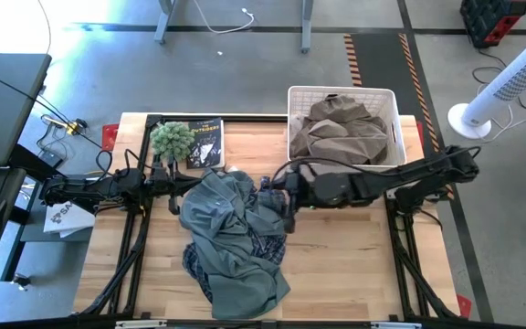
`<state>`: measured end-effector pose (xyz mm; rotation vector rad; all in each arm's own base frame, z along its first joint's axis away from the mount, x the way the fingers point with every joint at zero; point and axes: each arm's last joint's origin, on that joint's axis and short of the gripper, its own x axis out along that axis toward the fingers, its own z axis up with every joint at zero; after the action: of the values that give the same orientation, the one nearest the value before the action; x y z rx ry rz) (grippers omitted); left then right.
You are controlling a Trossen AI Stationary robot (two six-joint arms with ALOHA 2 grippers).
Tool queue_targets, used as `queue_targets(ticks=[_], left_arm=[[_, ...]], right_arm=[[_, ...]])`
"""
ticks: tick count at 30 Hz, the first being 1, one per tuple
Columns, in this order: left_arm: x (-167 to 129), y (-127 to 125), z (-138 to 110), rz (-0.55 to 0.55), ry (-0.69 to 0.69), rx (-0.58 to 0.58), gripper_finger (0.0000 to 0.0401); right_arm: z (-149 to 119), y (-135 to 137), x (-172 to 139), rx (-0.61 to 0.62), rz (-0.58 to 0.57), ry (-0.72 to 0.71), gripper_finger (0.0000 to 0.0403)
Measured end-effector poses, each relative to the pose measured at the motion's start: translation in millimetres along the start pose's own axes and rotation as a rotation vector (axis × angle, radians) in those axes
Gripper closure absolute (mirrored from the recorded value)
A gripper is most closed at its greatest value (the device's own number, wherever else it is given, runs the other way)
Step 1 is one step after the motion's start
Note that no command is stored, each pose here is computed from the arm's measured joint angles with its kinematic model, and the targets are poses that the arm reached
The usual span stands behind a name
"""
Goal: Sort clothes
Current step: Put the blue pants into the white laundry organizer
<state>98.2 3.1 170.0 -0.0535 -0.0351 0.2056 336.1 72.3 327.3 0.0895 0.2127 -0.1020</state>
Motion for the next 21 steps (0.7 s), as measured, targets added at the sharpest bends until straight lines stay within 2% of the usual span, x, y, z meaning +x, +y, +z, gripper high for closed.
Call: queue_targets(ticks=[4, 10, 14, 18, 21], left_arm=[[0, 0, 0, 0.0, 0.0, 0.0, 0.04], [0, 0, 0, 0.0, 0.0, 0.0, 0.04], [0, 0, 0, 0.0, 0.0, 0.0, 0.04], [0, 0, 0, 0.0, 0.0, 0.0, 0.04], [0, 0, 0, 0.0, 0.0, 0.0, 0.04]], right_arm=[[1, 9, 20, -0.02, 0.063, 0.095, 0.0176], [-16, 22, 60, -0.021, 0.139, 0.204, 0.0173], [-25, 25, 90, -0.063, 0.145, 0.226, 0.0173], [-26, 17, 128, -0.074, 0.133, 0.219, 0.0173], [-28, 13, 157, -0.053, 0.212, 0.225, 0.0173]])
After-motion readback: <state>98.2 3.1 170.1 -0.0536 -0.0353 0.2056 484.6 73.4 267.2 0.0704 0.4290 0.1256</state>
